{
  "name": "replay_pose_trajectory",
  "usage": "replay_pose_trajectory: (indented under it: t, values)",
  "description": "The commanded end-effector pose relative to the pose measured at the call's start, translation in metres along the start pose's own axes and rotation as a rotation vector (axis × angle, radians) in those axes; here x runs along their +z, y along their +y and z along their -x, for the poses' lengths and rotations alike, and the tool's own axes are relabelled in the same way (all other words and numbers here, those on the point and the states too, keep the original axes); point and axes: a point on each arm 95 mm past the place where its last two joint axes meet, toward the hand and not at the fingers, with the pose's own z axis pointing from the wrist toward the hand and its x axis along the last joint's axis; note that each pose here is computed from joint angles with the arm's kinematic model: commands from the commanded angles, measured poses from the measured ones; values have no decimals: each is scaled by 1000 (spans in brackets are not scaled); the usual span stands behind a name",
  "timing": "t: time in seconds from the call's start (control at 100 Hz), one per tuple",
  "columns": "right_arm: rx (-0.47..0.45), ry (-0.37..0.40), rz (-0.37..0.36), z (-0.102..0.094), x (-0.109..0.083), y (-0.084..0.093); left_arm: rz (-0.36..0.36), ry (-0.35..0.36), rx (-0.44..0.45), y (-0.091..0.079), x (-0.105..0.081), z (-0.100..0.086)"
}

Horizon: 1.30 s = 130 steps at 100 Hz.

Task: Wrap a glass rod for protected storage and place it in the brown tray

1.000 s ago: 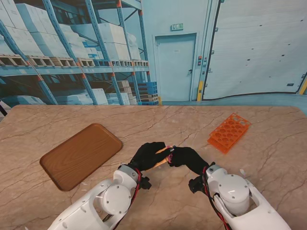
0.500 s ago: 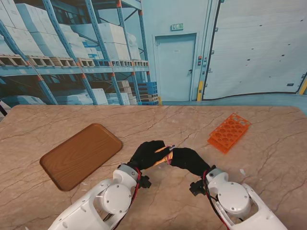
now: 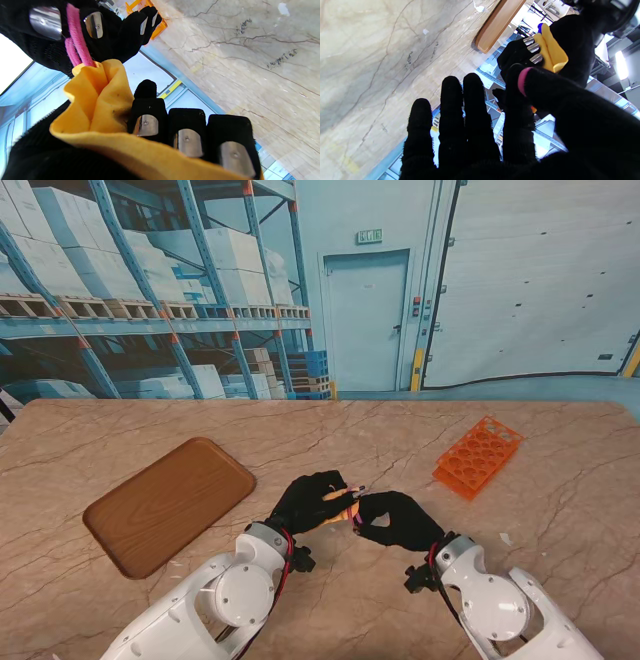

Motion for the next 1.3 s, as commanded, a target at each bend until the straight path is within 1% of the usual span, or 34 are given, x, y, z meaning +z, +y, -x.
replay_pose_trajectory:
  t: [0.0, 0.36, 0.67, 0.93, 1.11, 1.29]
  values:
    - [-8, 12, -6, -1, -3, -3, -10, 0, -8, -1, 1, -3]
    - [-168, 110, 26, -5, -10, 5, -8, -6, -20, 0, 1, -3]
    - [-344, 231, 51, -15, -16, 20, 11, -8, -15, 2, 0, -4]
    - [-485, 327, 53, -22, -17, 32, 34, -12, -26, 3, 0, -4]
    - [-556, 378, 70, -26, -17, 39, 46, -7, -21, 5, -1, -4]
    - [-601, 398, 84, -27, -17, 47, 57, -7, -23, 6, -1, -5]
